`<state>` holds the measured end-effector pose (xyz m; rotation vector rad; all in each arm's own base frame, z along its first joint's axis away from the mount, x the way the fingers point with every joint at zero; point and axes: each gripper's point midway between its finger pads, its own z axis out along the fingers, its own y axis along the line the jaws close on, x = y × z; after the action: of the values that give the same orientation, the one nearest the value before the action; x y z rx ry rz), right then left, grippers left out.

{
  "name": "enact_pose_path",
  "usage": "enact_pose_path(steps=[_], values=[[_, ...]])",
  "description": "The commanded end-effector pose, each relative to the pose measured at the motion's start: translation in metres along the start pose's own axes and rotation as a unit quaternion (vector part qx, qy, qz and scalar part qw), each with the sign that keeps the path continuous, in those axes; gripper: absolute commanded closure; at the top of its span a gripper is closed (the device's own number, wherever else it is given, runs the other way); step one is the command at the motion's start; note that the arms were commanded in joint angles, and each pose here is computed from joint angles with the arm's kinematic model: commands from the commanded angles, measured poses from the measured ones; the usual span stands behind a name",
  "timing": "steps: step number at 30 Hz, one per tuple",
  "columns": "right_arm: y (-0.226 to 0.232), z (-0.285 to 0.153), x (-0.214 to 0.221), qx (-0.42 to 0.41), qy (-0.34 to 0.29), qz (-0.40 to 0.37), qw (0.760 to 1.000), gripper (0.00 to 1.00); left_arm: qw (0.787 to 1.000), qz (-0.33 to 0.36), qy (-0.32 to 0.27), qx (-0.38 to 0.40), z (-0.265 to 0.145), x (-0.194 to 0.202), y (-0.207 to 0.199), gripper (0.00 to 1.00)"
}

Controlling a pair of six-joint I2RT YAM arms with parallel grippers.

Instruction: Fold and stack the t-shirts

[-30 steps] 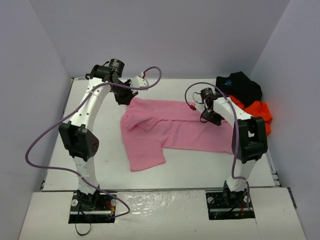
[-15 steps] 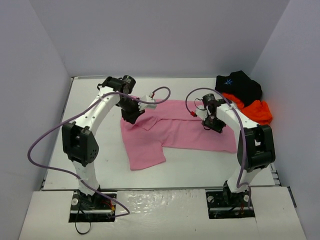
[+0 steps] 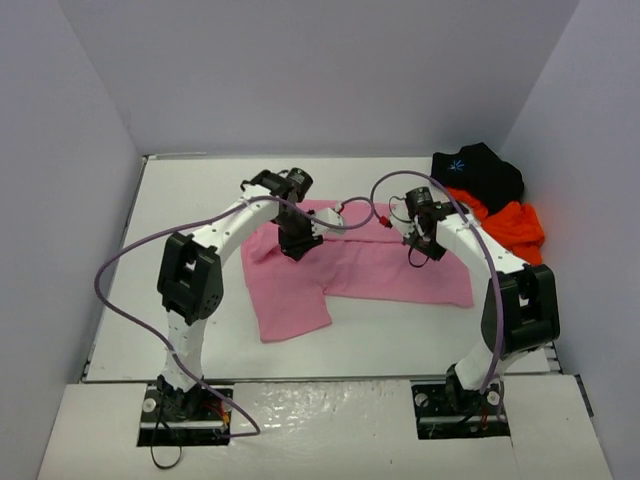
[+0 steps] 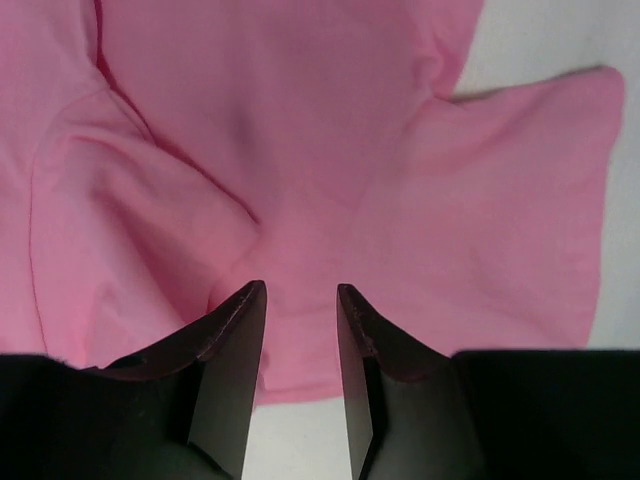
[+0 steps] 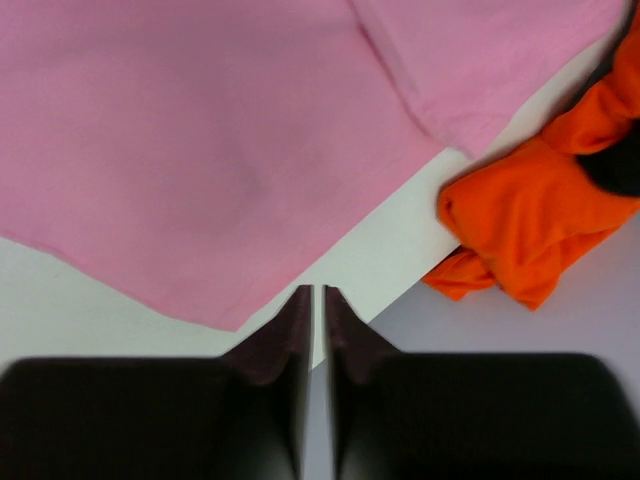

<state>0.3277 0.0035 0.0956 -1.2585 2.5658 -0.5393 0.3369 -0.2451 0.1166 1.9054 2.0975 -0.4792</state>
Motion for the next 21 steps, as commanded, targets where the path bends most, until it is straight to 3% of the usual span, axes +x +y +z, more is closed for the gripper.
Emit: enact_pose_path(steps=[1, 5, 12, 21], values=[[0.007, 0.012, 0.025, 0.007, 0.053, 0.012, 0.998, 1.0, 0.999, 0.011, -0.021, -0.043, 0.016, -0.027, 0.027, 0.71], [-0.013, 0.01, 0.034, 0.031, 0.047, 0.071, 0.996, 0.94, 0.999, 0.007, -0.015, -0.05, 0.031, -0.029, 0.04, 0.72], [-0.044, -0.008, 0.04, 0.098, 0.017, 0.164, 0.981, 0.93, 0.997, 0.003, 0.01, -0.081, 0.043, -0.019, 0.057, 0.7], [-0.022, -0.006, 0.051, 0.071, 0.018, 0.156, 0.985, 1.0, 0.996, 0.005, 0.026, -0.087, 0.049, -0.01, 0.06, 0.71]])
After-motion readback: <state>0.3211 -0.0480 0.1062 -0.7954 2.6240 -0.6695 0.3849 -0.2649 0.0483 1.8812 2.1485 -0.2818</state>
